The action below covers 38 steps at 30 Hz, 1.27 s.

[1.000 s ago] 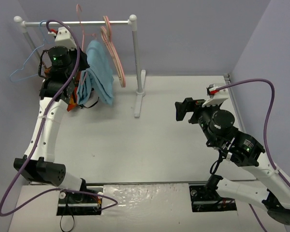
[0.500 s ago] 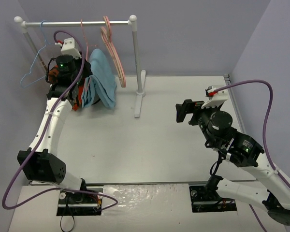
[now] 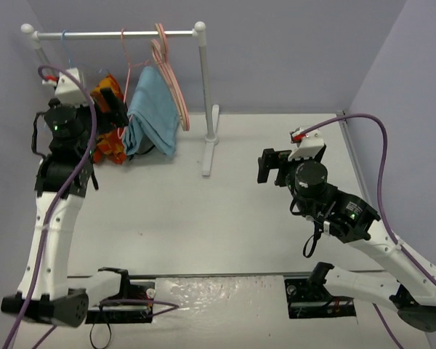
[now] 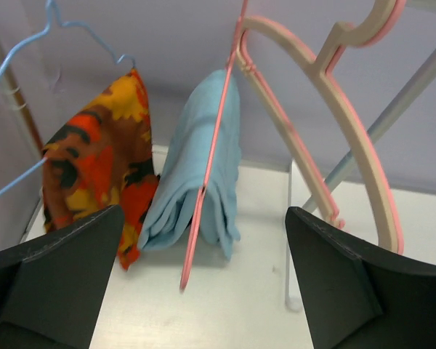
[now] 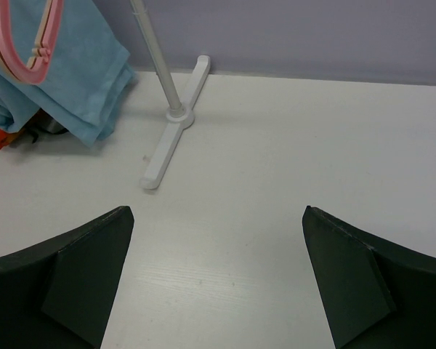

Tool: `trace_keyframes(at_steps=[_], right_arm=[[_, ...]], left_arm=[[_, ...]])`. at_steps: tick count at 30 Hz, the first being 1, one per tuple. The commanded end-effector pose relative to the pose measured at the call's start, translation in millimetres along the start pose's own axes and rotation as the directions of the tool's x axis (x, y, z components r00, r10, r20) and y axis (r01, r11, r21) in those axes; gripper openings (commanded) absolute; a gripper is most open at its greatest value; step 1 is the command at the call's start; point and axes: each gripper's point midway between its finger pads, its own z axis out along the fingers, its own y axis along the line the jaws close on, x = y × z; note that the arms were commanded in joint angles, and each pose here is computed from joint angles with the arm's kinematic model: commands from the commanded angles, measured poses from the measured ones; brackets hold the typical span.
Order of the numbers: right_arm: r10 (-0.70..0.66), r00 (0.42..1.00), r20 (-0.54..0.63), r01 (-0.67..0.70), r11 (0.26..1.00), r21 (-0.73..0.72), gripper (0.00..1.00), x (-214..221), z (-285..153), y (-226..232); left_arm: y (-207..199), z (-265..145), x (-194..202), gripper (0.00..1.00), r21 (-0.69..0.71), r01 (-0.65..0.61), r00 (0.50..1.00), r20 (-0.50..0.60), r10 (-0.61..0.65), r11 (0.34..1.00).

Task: Place the trousers on the hanger
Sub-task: Hang the hanger with trousers onto the clothesline

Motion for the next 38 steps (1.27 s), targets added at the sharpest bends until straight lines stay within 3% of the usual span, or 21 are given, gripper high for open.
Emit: trace_keyframes(at_steps=[1,7,11,17,23,38], right_arm=[[0.004,0.998,0.057,-0.010,0.994,0.108,1.00,-14.1,7.2,-14.5],[0.018,0.997,0.078,-0.033,0.980,0.198,1.00,-4.5,2.2,-35.9],[0.034,0.995,0.094,-0.054,0.974,0.220,1.00,6.3,-5.8,-49.6],[0.060,0.991,0.123,-0.088,0.968,0.235,1.00,18.3,-16.1,-64.8],[0.087,0.987,0.135,-0.119,0.962,0.247,1.00,31.8,-20.3,-73.5],[0.086,0.990,0.109,-0.106,0.974,0.202,1.00,41.9,-8.9,-58.5]], left_arm=[[22.8,-53.8,37.6,0.93,-0.060,-0.033,0.994,-0.108,0.027,0.998],[48.7,-115.5,123.0,0.94,-0.122,-0.022,0.975,-0.221,-0.006,0.992],[66.0,-146.5,158.6,0.94,-0.166,-0.006,0.973,-0.227,-0.032,0.986],[73.5,-162.7,175.1,0.95,-0.172,0.025,0.983,-0.174,-0.055,0.985],[70.9,-150.0,202.7,0.96,-0.166,0.053,0.970,-0.224,-0.090,0.985],[72.0,-143.7,208.8,0.96,-0.176,0.049,0.966,-0.243,-0.092,0.983]])
